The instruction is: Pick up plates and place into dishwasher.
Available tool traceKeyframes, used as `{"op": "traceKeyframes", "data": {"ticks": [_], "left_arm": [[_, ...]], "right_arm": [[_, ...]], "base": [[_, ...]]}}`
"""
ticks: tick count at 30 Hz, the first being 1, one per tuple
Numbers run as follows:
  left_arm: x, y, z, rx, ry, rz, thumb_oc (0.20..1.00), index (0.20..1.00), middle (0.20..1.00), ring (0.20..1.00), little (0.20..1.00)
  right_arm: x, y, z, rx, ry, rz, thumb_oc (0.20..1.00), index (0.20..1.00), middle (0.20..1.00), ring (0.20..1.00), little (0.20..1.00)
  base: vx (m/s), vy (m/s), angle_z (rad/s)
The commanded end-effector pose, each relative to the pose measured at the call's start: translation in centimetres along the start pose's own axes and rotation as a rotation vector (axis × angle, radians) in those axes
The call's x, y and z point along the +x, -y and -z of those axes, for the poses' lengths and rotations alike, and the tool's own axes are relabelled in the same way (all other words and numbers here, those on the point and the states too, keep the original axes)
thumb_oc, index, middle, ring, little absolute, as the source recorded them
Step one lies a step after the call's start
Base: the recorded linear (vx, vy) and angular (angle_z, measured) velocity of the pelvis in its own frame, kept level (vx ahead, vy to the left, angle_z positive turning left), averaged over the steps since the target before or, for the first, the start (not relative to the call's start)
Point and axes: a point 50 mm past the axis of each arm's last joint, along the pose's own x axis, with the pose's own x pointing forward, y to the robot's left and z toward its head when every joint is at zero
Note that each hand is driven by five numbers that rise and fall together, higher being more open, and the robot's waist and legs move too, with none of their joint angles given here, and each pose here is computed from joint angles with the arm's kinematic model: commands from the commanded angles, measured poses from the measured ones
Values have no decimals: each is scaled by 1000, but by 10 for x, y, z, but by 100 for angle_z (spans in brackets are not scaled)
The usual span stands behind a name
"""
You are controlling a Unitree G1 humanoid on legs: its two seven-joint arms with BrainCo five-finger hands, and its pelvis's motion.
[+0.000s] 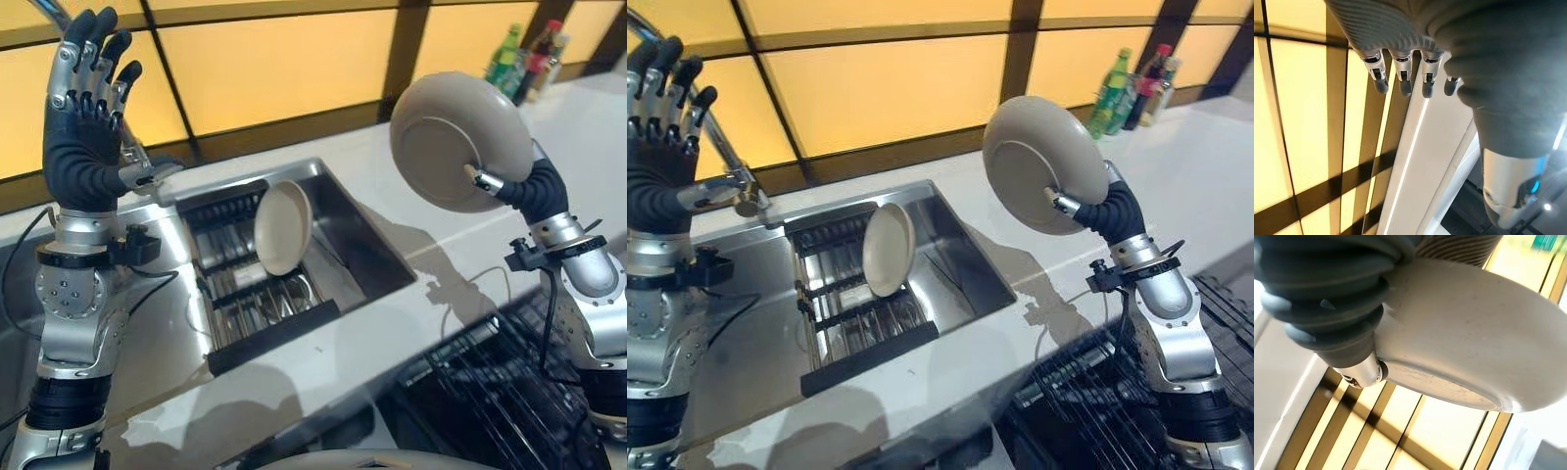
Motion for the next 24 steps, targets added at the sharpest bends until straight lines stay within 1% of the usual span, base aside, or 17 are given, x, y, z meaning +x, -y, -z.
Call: {"op": "traceKeyframes", "data": {"ticks": [1, 4, 10, 13, 17, 21, 24], "left_arm": [[3, -14, -9, 90, 51, -32, 1000, 1000, 1000, 1000, 1000], [1, -18, -4, 120, 3, -32, 1000, 1000, 1000, 1000, 1000], [2, -33, -3, 173, -32, -81, 1000, 1000, 1000, 1000, 1000], [-7, -43, -5, 222, -49, -101, 1000, 1000, 1000, 1000, 1000], [-13, -49, -9, 251, -58, -109, 1000, 1000, 1000, 1000, 1000], [-15, -49, -12, 268, -66, -98, 1000, 1000, 1000, 1000, 1000], [-14, -49, -14, 281, -62, -83, 1000, 1000, 1000, 1000, 1000]], "right_arm": [[-1, 25, -16, -127, 73, 124, 200, 200, 200, 200, 200], [-25, 33, -2, -153, -6, 207, 200, 200, 200, 200, 200], [-50, 46, 15, -161, -106, 309, 200, 200, 200, 200, 200], [-62, 51, 25, -179, -163, 333, 200, 200, 200, 200, 200], [-74, 54, 38, -243, -258, 377, 200, 200, 200, 200, 200], [-94, 54, 53, -266, -368, 414, 200, 200, 200, 200, 200], [-100, 54, 64, -302, -448, 418, 200, 200, 200, 200, 200]], "base": [[-33, 215, -82], [-37, 203, -87], [-68, 100, -50], [-94, -38, -79], [-61, -46, -69], [0, -174, -11], [38, -202, 0]]}}
